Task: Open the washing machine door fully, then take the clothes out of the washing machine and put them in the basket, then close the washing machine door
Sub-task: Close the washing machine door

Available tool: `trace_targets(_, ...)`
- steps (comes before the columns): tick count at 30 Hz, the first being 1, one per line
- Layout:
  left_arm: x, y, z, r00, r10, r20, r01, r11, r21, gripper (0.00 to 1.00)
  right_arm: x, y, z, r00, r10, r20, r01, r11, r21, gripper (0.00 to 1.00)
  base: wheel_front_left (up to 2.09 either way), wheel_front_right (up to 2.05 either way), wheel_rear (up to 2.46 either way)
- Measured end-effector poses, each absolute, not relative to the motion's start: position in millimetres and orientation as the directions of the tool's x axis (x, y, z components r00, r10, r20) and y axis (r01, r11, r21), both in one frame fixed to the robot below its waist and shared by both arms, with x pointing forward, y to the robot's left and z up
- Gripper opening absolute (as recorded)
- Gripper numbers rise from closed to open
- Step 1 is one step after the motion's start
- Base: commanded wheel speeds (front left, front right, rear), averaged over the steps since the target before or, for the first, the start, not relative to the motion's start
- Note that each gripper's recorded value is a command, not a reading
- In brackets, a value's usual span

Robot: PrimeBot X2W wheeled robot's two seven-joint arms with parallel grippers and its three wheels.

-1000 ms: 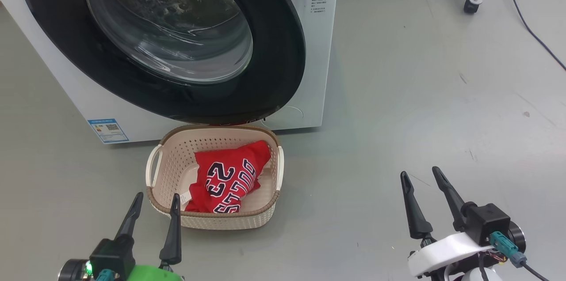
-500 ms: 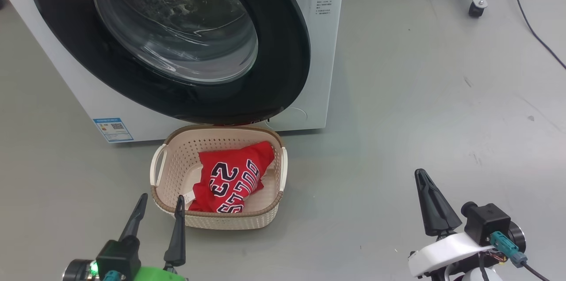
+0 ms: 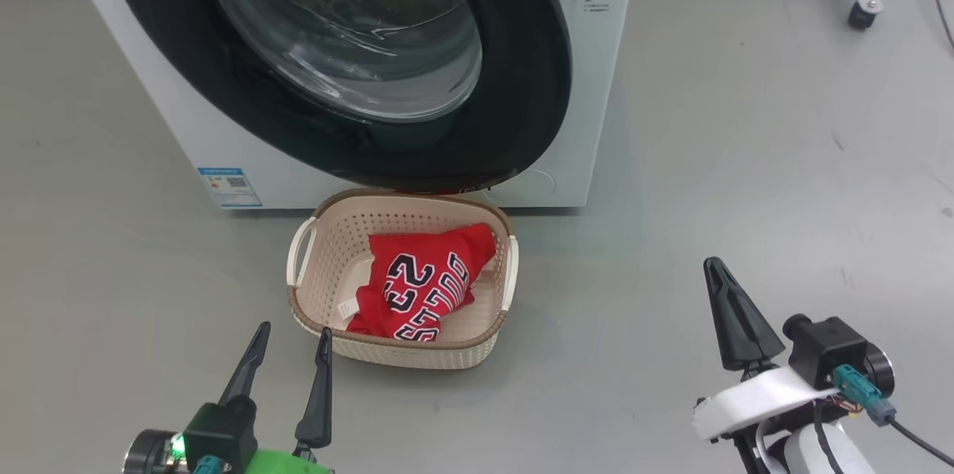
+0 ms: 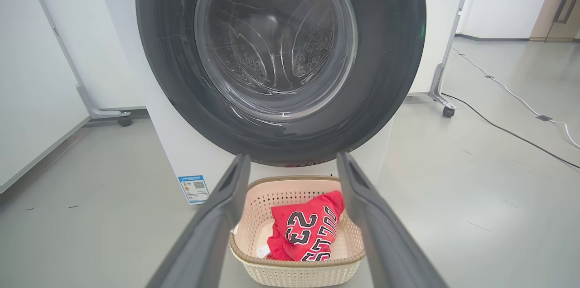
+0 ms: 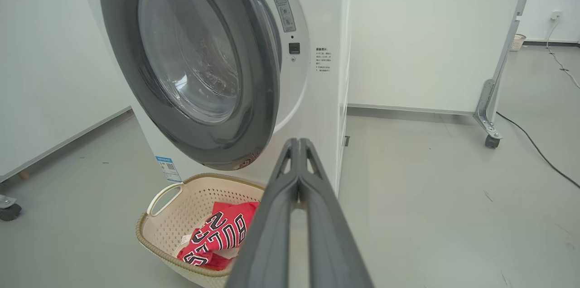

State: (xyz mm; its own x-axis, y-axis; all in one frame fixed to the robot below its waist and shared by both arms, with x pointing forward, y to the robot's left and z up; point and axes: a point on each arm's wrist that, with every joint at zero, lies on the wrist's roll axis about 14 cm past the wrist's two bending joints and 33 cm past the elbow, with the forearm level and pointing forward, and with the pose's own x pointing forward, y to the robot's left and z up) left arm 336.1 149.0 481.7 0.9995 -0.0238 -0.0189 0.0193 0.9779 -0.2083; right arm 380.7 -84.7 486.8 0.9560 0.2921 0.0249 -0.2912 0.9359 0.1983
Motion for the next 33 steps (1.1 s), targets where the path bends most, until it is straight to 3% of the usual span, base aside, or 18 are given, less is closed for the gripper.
trace_targets(19,345.2,169.6,490.8,0.999,0.049,0.004,-0.047,0.976,-0.215,1.00,451.2,2.5,518.7,0.826,0.546,0.137,-0.561,0.821,0.106,0.00,0.00,0.00,0.00)
trace_targets(33,363.7,187.9,481.3,0.993,0.118,-0.028,-0.122,0.971,-0.203,1.00,522.4,46.9,522.0,0.771,0.622,0.139,-0.635,0.768,0.083,0.00,0.00,0.00,0.00)
